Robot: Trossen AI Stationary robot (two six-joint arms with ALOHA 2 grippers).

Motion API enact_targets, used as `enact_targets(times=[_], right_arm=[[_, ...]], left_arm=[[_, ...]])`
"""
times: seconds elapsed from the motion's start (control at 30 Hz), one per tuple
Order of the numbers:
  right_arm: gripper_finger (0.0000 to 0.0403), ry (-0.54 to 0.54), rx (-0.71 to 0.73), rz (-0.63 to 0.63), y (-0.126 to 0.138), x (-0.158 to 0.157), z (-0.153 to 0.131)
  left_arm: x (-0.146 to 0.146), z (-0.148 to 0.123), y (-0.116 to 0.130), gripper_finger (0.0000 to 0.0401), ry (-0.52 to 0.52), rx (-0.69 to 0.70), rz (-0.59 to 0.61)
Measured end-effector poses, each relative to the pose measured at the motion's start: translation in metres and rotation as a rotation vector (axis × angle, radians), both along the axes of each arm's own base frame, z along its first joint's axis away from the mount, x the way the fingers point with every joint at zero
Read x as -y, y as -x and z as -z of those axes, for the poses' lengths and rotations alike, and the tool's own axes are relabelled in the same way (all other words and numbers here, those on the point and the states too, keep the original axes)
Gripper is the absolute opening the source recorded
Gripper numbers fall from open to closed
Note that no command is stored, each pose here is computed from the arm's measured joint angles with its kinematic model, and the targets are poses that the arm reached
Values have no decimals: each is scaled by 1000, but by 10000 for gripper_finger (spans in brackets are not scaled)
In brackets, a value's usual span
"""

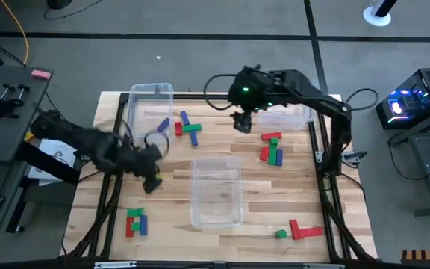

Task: Sort blocks
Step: Put the blue block into the top left transparent bin

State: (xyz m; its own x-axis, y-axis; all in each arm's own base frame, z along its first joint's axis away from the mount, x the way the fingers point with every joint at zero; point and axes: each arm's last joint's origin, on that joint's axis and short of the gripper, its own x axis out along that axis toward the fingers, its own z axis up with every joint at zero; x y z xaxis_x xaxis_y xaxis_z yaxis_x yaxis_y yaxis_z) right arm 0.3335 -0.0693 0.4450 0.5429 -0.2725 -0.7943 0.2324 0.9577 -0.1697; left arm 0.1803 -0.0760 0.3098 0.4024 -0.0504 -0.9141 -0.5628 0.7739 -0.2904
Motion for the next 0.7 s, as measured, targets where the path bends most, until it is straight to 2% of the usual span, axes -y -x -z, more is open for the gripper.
enact_targets(times=[0.17, 0.23, 0.33, 0.47, 0.57, 0.7], right_arm=[[266, 25, 34, 47, 18, -3, -15], [266, 33, 38, 44, 23, -2, -18], [266, 48, 33, 31, 24, 1, -18], [266, 76, 15, -10, 23, 1, -17], [263, 76, 15, -26, 23, 1, -17], [251, 68, 10, -28, 23, 0, -17]], left_arm=[[56, 39, -5, 211, -10, -201, -203], [79, 54, -8, 211, 18, -251, -245], [108, 76, -11, 211, 73, -327, -230], [139, 100, -12, 196, 123, -382, -146], [153, 114, -9, 143, 133, -445, -57], [156, 124, -7, 26, 80, -478, 53]])
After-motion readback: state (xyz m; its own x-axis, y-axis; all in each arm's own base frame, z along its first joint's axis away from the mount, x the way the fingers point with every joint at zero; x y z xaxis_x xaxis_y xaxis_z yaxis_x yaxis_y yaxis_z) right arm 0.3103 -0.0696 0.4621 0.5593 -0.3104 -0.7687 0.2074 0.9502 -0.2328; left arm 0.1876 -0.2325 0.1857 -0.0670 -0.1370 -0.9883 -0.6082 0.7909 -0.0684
